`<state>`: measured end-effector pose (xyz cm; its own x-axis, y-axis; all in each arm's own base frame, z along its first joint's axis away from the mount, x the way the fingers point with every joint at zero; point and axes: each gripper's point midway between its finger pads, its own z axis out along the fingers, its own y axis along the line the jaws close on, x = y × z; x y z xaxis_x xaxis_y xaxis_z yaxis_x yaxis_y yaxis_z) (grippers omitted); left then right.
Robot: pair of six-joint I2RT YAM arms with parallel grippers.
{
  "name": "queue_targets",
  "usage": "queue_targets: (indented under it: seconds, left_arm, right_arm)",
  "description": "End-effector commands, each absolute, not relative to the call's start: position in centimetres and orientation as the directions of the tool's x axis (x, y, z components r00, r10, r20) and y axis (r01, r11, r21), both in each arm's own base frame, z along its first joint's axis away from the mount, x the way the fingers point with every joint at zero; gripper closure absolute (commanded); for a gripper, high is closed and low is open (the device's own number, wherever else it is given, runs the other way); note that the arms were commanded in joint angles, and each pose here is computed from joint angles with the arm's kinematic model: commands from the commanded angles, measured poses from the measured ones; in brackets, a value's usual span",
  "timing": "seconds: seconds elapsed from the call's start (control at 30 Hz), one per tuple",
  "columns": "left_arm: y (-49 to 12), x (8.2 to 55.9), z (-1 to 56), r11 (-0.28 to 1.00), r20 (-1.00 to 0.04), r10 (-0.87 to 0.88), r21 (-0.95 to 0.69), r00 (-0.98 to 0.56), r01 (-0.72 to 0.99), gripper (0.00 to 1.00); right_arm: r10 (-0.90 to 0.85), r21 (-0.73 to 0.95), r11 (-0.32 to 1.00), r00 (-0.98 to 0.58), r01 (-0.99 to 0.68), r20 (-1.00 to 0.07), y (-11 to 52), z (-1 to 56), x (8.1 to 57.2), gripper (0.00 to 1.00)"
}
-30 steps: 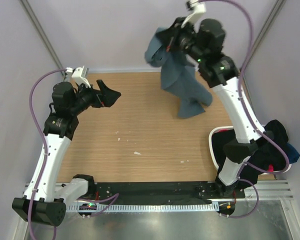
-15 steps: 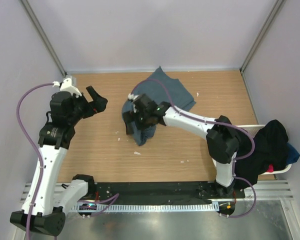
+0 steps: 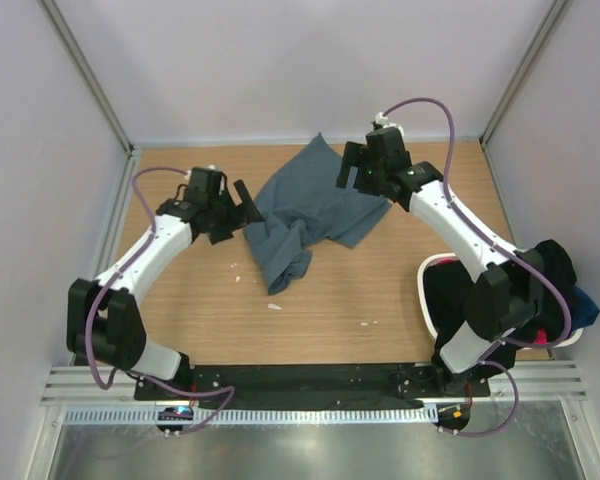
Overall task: Fold and stack the t-shirts
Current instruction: Flatten the tshirt out
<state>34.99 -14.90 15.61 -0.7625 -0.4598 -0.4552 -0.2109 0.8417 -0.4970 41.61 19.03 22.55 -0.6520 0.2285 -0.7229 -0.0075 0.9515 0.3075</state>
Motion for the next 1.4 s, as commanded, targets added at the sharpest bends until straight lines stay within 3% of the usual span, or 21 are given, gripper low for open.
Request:
queue_targets:
  seconds: [0.0,0.13,0.23,0.33,0.6,0.9,1.03,1.1,1.13,1.23,1.33,1.37]
  left_arm:
    - [-20.3,35.5,17.0,0.854,-0.489,-0.372,-0.513,-0.789,-0.084,0.05]
    - [-23.3,32.7,15.1,0.929,-0.556,-0.148,-0.362,-0.818,0.078,0.07]
    - [-24.0,31.5,15.0,0.962,-0.616,-0.003,-0.218,-0.788,0.167,0.1]
    - [-23.5,31.4,15.5,0.98,-0.643,0.082,-0.087,-0.761,0.179,0.2]
    - [-25.9,31.4,11.9,0.963,-0.593,0.244,0.055,-0.767,0.264,0.27]
    - [-25.5,32.0,9.2,0.955,-0.542,0.296,0.156,-0.787,0.252,0.34]
    - [-24.5,32.0,8.5,0.954,-0.534,0.297,0.196,-0.791,0.226,0.37]
    - [-24.1,31.9,8.0,0.952,-0.528,0.302,0.213,-0.794,0.22,0.42]
    - [-23.9,31.9,7.7,0.951,-0.522,0.303,0.221,-0.797,0.216,0.43]
    - [-23.7,31.8,7.0,0.95,-0.509,0.302,0.235,-0.806,0.207,0.5]
    - [-23.6,31.8,6.8,0.951,-0.508,0.295,0.239,-0.81,0.196,0.64]
    - [-23.6,31.9,6.9,0.952,-0.511,0.292,0.237,-0.808,0.194,0.73]
  right_arm:
    - [0.285,0.237,0.957,-0.704,0.169,-0.651,16.7,15.1,42.7,0.0]
    - [0.394,0.304,0.917,-0.694,0.256,-0.603,14.5,10.8,43.4,0.02]
    - [0.434,0.316,0.9,-0.68,0.299,-0.591,12.9,9.4,43.8,0.09]
    - [0.447,0.297,0.894,-0.679,0.334,-0.583,11.2,8.3,43.8,0.14]
    - [0.47,0.269,0.881,-0.654,0.389,-0.593,7.6,6.1,45.5,0.29]
    - [0.441,0.224,0.893,-0.658,0.39,-0.61,7.4,4.2,48.8,0.41]
    - [0.438,0.208,0.893,-0.658,0.4,-0.613,7.2,3.0,49.6,0.53]
    - [0.431,0.189,0.893,-0.66,0.408,-0.615,6.9,2.6,49.7,0.67]
    - [0.428,0.18,0.894,-0.663,0.41,-0.615,6.8,2.3,49.7,0.8]
    - [0.417,0.144,0.894,-0.67,0.424,-0.614,6.1,1.9,49.5,0.99]
    - [0.401,0.131,0.899,-0.662,0.419,-0.634,5.7,3.2,49.3,0.99]
    - [0.393,0.134,0.901,-0.647,0.412,-0.654,5.4,4.7,49.3,0.99]
